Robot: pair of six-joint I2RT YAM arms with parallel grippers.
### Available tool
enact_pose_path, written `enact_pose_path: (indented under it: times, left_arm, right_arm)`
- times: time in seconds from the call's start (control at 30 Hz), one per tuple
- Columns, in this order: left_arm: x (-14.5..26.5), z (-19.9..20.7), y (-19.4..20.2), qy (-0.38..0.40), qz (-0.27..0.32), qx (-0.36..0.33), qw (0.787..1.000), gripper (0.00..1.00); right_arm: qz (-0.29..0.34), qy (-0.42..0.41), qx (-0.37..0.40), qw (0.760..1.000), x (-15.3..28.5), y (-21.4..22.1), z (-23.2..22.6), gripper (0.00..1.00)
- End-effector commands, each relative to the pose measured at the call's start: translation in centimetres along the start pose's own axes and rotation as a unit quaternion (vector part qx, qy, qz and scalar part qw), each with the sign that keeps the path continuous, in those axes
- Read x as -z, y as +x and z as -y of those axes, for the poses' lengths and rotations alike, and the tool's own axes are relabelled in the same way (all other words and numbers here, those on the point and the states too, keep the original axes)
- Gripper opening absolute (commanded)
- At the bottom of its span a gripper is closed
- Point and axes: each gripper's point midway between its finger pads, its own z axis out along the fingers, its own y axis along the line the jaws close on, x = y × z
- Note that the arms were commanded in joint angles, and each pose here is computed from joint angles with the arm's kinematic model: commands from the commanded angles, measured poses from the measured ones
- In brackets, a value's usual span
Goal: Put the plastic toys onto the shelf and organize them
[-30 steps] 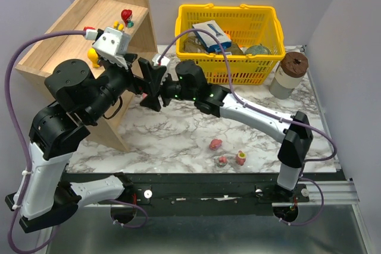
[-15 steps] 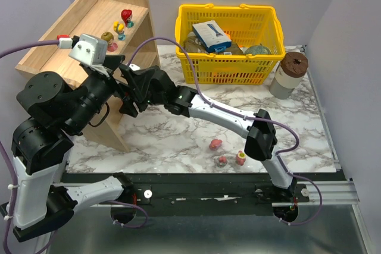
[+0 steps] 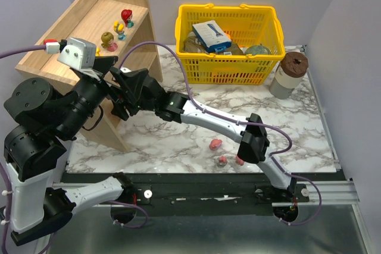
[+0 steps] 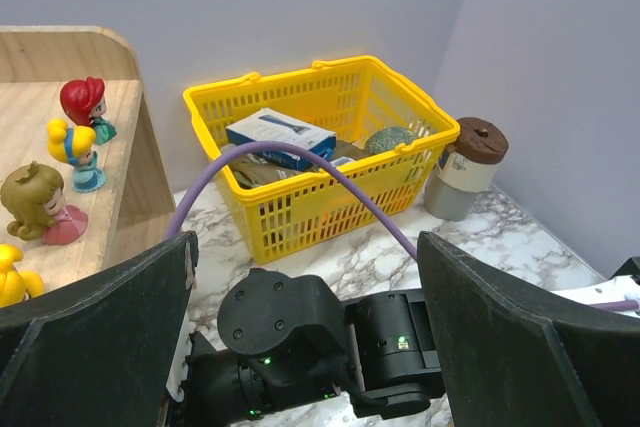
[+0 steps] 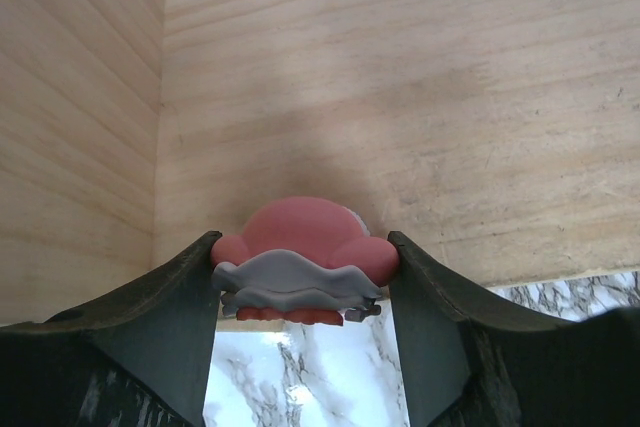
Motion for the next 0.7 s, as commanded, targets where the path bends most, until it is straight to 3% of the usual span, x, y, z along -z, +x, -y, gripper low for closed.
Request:
enact_pose_path:
  times: [0.0,0.13,0.47,0.67]
  left_arm:
    - [0.7,-0.6,-0.1,-0.013,0.002,-0.004,1.0,0.99]
    - [0.7,-0.7,0.2,-0.015,-0.003,-0.007,1.0,0.99]
    - [1.0,-1.0,0.3,-0.019,-0.003,-0.009,1.0,0.99]
    - [1.2,-1.2,0.3,-0.025,-0.001,-0.011,1.0,0.99]
  right_arm:
    - [-0.017,0.039,-0.006,0.999,-1.3,1.8,0.6,0.31]
    - [-0.025,0.049,-0.004,0.998,-1.6,2.5,0.7,0.34]
    - [-0.028,0.043,0.005,0.999,-1.6,2.6,0.3,0.57]
    - [-0.017,0.038,0.009,0.999,-1.4,1.7,0.1,0.62]
